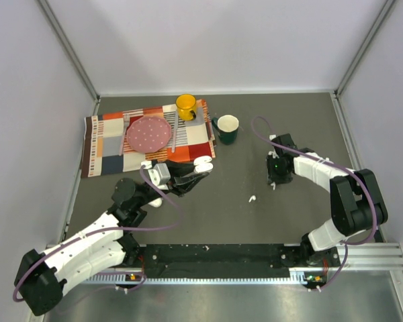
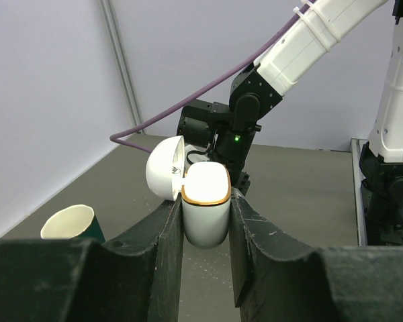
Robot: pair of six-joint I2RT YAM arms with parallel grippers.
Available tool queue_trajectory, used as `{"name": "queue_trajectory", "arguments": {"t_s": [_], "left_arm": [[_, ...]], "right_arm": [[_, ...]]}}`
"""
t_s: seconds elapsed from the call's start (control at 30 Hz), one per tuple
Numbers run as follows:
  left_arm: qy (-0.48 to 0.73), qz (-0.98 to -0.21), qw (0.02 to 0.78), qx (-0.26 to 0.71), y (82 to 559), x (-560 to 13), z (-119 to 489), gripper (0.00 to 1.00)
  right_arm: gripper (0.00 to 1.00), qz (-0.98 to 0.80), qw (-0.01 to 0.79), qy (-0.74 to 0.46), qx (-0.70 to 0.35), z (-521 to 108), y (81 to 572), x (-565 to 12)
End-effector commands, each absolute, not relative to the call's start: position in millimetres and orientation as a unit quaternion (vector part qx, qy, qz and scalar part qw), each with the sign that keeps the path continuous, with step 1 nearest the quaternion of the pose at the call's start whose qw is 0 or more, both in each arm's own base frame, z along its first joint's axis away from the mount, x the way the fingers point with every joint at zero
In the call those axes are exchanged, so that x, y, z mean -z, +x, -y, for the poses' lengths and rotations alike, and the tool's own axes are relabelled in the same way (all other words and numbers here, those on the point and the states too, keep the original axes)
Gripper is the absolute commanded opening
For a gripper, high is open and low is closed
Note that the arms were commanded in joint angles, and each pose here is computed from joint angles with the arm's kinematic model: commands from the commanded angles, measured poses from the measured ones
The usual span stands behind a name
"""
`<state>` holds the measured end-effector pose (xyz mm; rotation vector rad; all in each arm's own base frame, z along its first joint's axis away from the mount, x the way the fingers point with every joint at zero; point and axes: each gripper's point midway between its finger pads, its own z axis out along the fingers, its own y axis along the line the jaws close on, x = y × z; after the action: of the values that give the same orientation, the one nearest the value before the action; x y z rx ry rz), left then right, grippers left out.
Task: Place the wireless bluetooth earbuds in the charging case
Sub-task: Pick up the earbud from the center of the board.
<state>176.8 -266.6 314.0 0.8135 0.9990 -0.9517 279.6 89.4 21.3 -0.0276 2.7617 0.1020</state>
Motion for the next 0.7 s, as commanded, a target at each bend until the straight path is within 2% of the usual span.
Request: {"name": "queue_trajectory", "arguments": {"t_s": [0.0, 0.67], "left_arm": [[0.358, -0.429, 0.711, 0.427, 174.7, -328.7, 264.1, 0.0], [0.356, -0.431, 0.711, 0.427, 174.7, -329.5, 262.8, 0.0]], "right_arm": [[0.35, -0.98, 0.199, -0.005, -0.03, -90.1, 284.9, -24.6], [0.3, -0.981, 0.192, -0.01, -0.032, -92.7, 284.4, -22.7]]}}
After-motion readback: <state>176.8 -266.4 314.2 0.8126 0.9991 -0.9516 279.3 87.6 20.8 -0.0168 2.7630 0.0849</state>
